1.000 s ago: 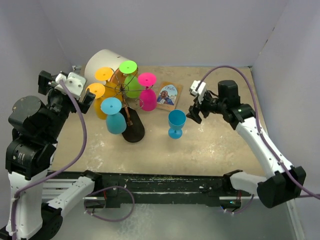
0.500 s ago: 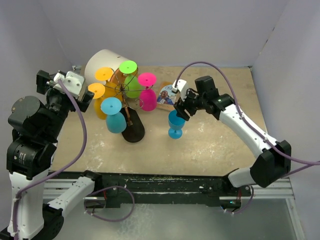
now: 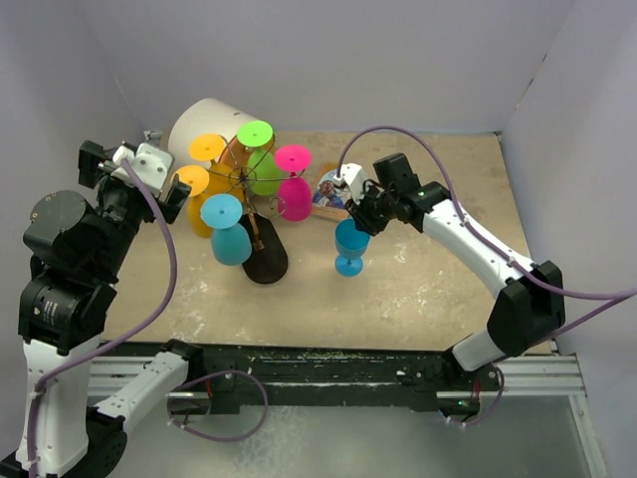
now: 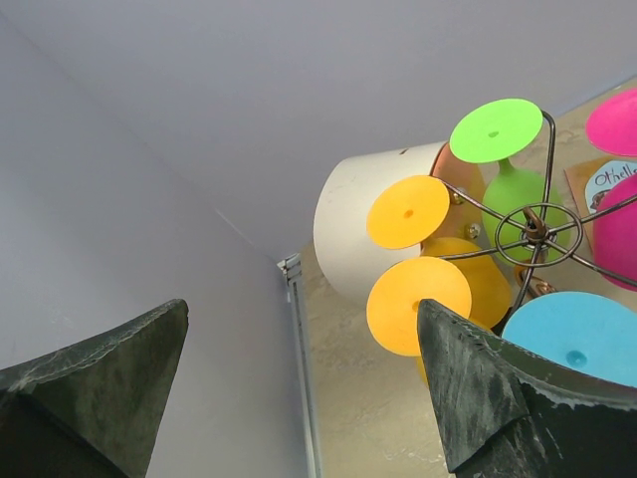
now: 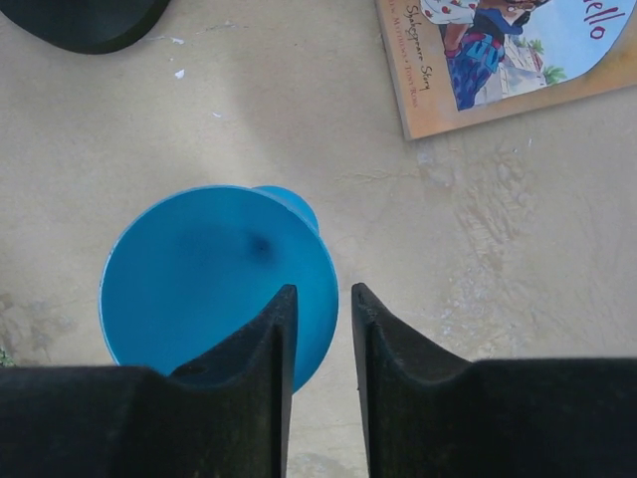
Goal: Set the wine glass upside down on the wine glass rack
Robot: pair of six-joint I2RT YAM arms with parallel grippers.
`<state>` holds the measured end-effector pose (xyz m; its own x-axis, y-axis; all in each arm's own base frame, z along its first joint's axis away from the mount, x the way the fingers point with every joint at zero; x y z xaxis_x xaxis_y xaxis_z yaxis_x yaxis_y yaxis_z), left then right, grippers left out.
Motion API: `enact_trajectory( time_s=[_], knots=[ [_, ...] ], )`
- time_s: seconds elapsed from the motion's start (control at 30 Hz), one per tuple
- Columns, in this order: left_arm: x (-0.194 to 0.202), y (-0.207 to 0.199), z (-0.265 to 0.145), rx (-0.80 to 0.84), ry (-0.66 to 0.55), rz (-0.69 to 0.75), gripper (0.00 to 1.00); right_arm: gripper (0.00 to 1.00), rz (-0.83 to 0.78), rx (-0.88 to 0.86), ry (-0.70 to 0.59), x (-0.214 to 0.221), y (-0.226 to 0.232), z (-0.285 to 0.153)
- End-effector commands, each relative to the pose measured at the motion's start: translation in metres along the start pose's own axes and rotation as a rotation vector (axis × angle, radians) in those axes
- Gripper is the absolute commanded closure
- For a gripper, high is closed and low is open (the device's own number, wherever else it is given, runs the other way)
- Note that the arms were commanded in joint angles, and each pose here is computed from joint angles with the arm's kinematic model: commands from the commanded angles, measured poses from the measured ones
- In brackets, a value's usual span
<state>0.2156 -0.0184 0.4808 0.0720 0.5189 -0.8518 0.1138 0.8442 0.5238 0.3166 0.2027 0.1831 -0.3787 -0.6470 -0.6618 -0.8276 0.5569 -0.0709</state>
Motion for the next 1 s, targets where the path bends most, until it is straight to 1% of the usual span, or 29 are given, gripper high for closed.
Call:
enact_trajectory(
  time_s=[0.0,0.07,0.33,0.43,0.57,0.6,0.7,0.97],
  knots=[
    [-0.009,0.005,-0.001,-0.024,-0.045,-0.018,0.01,0.72,-0.01,0.019,-0.033,-0.016,-0.003,-0.009],
    [-0.01,0.006,-0.002,-0.024,-0.044,-0.02,0.01,0.75,-0.011,0.02,-0.029,-0.015,-0.003,-0.008],
    [-0.014,0.007,-0.002,-0.024,-0.056,-0.026,0.01,0.78,-0.02,0.028,-0.015,-0.012,-0.006,-0.003],
    [-0.015,0.006,-0.001,-0.014,-0.057,-0.033,0.01,0.84,-0.028,0.032,-0.019,-0.011,-0.007,-0.002],
    [-0.014,0.0,0.002,0.01,-0.054,-0.039,0.01,0.97,-0.047,0.054,-0.036,-0.013,-0.009,-0.007],
    [-0.013,-0.002,0.004,0.022,-0.054,-0.037,0.01,1.0,-0.055,0.06,-0.042,-0.014,-0.009,-0.01],
    [-0.013,-0.009,0.008,0.058,-0.055,-0.041,0.01,1.0,-0.056,0.06,-0.091,-0.022,-0.004,-0.027],
    [-0.012,-0.028,0.015,0.154,-0.071,-0.064,0.01,1.0,-0.112,0.325,-0.279,-0.046,-0.031,-0.094]
  ],
)
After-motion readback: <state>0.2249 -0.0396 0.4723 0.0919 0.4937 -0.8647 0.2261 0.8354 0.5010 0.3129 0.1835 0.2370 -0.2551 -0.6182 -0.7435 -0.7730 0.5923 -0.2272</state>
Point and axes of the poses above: each gripper's point midway between its finger pads, its own z axis out along the fingers, its own y axis along the line the jaws close on, x = y × z, the point moved 2 cm from there along -z, back along the fingers, and after that the axes turned 2 degrees about z, right-handed, at the moved point
